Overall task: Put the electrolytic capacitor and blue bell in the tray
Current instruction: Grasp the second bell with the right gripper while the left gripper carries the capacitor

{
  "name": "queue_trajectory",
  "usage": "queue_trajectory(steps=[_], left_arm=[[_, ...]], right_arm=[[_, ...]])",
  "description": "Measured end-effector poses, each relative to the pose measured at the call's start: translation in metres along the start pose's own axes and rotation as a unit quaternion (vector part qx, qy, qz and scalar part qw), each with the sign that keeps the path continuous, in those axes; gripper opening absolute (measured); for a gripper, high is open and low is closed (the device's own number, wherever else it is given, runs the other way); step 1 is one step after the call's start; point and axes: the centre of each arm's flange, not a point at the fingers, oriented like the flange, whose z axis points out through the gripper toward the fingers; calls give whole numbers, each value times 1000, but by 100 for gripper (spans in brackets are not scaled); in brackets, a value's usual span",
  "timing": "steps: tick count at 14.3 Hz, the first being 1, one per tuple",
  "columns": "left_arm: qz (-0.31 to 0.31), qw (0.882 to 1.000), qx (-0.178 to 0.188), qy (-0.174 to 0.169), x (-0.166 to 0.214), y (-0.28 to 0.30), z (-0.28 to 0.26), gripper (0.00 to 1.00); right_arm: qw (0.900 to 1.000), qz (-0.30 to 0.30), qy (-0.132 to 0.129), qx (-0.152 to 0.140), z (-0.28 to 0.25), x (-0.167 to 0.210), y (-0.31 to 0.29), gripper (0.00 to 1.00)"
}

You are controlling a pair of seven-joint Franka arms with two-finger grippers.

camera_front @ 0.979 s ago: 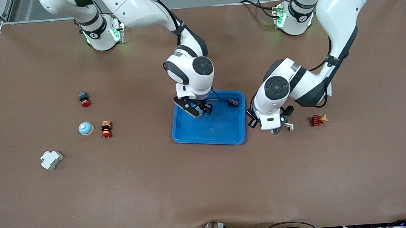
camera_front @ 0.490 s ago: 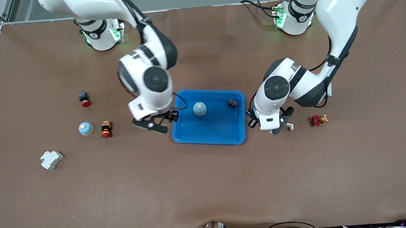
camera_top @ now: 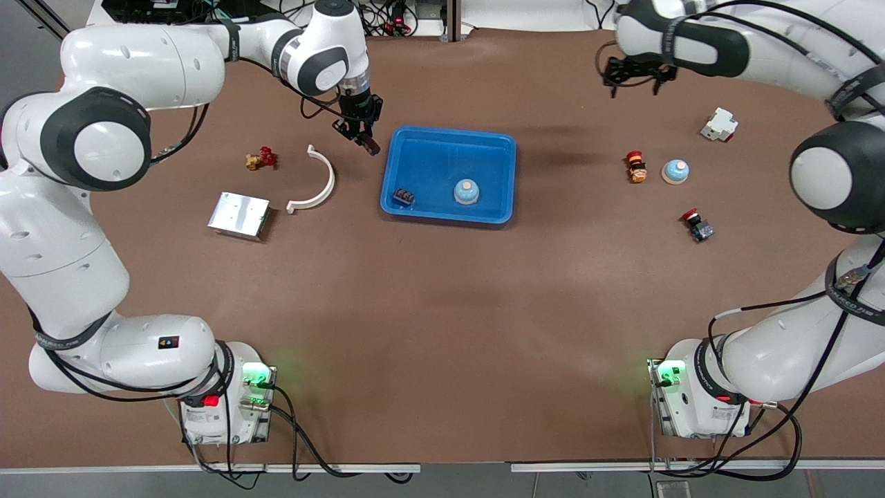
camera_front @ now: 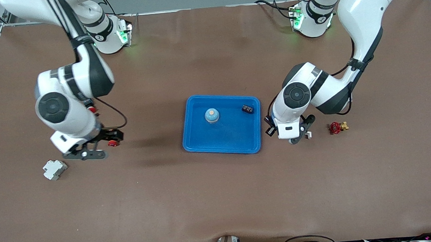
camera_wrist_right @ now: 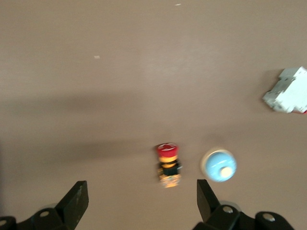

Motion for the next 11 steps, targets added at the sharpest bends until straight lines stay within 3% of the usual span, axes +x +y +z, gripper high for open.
queue_trajectory(steps=[9,11], left_arm=[[21,1000,5,-2,-37,9,6,33],[23,1000,5,-1,-50,12,7,33]], right_arm=[[999,-42,24,17,85,-16,122,100],[998,-37,24,37,101,-25,133,100]])
